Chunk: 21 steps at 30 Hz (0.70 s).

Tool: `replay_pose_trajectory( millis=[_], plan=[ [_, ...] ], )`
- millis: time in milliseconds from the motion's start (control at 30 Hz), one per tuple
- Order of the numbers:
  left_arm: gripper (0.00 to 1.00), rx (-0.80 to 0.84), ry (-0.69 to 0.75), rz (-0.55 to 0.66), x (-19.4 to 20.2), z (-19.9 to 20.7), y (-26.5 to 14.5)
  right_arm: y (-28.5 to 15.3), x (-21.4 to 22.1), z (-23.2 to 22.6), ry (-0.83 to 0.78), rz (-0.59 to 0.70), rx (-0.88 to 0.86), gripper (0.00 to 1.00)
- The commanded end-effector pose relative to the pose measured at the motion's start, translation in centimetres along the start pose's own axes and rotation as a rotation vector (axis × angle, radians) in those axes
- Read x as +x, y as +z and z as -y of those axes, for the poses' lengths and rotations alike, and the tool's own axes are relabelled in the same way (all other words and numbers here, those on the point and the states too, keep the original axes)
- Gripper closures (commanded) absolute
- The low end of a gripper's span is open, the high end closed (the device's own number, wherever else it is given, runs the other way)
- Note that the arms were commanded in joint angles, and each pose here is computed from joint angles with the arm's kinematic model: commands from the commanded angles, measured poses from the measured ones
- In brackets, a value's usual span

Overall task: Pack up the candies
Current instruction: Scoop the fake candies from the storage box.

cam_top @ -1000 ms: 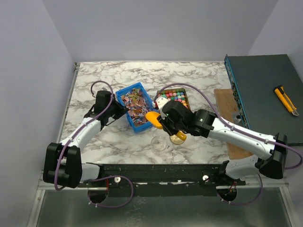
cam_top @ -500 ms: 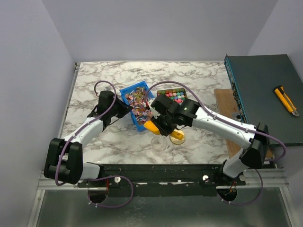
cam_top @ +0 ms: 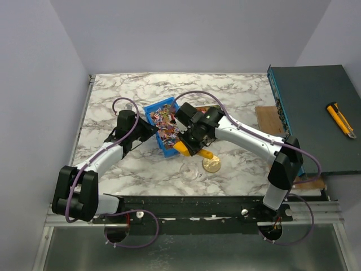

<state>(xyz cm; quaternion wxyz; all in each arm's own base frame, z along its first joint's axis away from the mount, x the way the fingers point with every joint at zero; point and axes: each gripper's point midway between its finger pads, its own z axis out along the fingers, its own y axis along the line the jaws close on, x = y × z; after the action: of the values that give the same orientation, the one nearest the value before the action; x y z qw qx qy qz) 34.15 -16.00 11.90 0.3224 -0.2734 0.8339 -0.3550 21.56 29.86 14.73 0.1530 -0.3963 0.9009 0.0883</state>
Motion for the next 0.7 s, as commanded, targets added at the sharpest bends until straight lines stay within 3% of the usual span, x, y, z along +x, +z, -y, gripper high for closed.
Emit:
replay_pose_trajectory(
  millis=[0, 367, 667],
  plan=[
    [0.92, 0.034, 0.032, -0.119, 3.2, -0.2, -0.7, 0.1, -0.6, -0.1, 0.001, -0.034, -0.026, 0.99],
    [0.92, 0.048, 0.073, -0.089, 2.8, 0.3, -1.2, 1.8, -1.5, 0.4, 0.004, -0.112, -0.032, 0.99],
    [0.92, 0.040, 0.075, -0.089, 2.8, 0.1, -1.0, 0.4, -1.1, 0.0, 0.016, -0.094, -0.051, 0.99]
  ],
)
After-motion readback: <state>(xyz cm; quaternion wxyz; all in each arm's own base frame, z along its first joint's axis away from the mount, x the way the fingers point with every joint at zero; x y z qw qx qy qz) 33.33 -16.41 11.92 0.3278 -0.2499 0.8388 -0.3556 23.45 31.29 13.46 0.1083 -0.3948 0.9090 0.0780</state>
